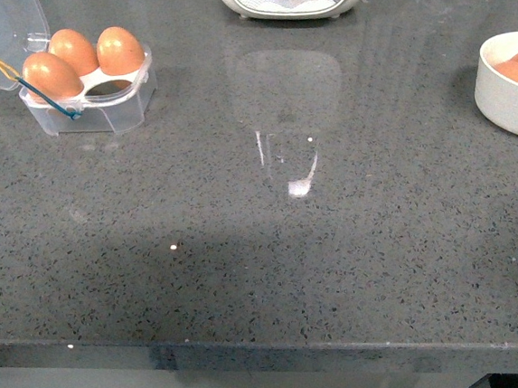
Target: Put egg into box
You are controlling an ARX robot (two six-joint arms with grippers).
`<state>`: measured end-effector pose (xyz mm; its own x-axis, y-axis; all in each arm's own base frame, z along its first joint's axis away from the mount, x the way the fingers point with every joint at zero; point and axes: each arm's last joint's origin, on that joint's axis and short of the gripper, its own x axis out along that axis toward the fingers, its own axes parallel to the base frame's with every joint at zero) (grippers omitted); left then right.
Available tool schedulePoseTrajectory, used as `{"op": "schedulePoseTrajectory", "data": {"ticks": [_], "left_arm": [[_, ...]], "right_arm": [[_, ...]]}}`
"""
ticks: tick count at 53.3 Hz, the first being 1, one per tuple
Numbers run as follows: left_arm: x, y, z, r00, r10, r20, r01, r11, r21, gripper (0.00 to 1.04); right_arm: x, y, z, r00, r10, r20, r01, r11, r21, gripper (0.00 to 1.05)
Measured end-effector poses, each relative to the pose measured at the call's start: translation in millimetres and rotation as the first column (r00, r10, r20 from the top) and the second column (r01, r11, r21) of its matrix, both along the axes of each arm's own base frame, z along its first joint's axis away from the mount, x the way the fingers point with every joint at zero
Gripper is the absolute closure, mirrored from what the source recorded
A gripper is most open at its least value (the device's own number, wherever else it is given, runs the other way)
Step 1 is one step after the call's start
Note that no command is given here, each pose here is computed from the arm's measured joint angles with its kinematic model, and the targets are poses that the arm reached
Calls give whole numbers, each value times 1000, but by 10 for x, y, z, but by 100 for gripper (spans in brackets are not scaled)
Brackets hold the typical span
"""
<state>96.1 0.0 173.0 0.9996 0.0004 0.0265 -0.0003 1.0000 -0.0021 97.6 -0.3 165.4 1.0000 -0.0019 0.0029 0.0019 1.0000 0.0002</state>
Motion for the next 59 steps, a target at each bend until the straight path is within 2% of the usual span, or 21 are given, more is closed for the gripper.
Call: {"op": "schedulePoseTrajectory", "data": {"ticks": [59], "left_arm": [[0, 0, 0, 1000, 0, 0, 0, 1000, 0, 7]], "right_arm": [[0, 0, 0, 1000, 0, 0, 0, 1000, 0, 7]]}}
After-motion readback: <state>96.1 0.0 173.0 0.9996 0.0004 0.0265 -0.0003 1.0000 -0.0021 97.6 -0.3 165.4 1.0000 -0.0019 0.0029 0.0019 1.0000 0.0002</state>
